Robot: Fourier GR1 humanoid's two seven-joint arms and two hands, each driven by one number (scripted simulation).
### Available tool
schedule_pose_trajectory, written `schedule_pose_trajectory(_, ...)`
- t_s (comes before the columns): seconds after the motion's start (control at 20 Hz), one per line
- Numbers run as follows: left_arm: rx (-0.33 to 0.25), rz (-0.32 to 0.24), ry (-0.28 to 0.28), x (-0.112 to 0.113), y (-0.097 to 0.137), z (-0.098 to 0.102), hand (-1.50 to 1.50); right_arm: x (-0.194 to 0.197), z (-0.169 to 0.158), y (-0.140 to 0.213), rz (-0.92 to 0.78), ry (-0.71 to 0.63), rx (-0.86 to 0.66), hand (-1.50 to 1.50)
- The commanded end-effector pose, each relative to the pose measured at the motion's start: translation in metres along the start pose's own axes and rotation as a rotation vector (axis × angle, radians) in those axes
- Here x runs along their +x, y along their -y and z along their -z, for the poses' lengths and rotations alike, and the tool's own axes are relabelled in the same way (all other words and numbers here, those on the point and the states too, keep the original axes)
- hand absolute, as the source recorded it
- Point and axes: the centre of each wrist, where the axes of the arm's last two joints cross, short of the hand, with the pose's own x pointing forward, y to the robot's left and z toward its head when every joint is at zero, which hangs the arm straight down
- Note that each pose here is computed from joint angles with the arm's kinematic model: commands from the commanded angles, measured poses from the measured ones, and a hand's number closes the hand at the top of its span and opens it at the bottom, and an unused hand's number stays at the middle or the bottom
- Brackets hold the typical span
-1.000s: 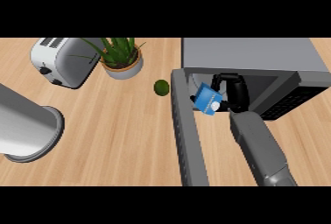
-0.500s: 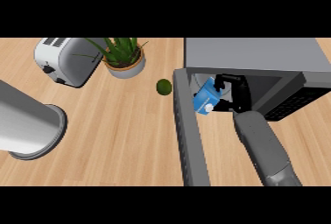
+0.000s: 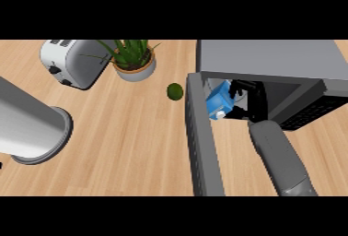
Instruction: Pick up the milk, place it into the microwave and close the microwave
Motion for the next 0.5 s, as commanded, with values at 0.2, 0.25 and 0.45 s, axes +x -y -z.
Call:
schedule_pose_trajectory(0.2,-0.011,0.001,-0.012,-0.004,-0.001,0.006,-1.50,-0.018,0.012,0.015,-0.139,-0.260,-0.045,1.50)
schedule_pose_trajectory(0.25,-0.023,-0.012,-0.022,-0.006,0.001,0.006,-1.50,-0.020,0.008,0.019,-0.158,-0.246,-0.030,1.50)
schedule_pose_trajectory(0.45,-0.024,-0.009,-0.010,-0.006,0.001,0.011,-1.50,-0.023,-0.006,0.024,-0.173,-0.276,-0.042,1.50)
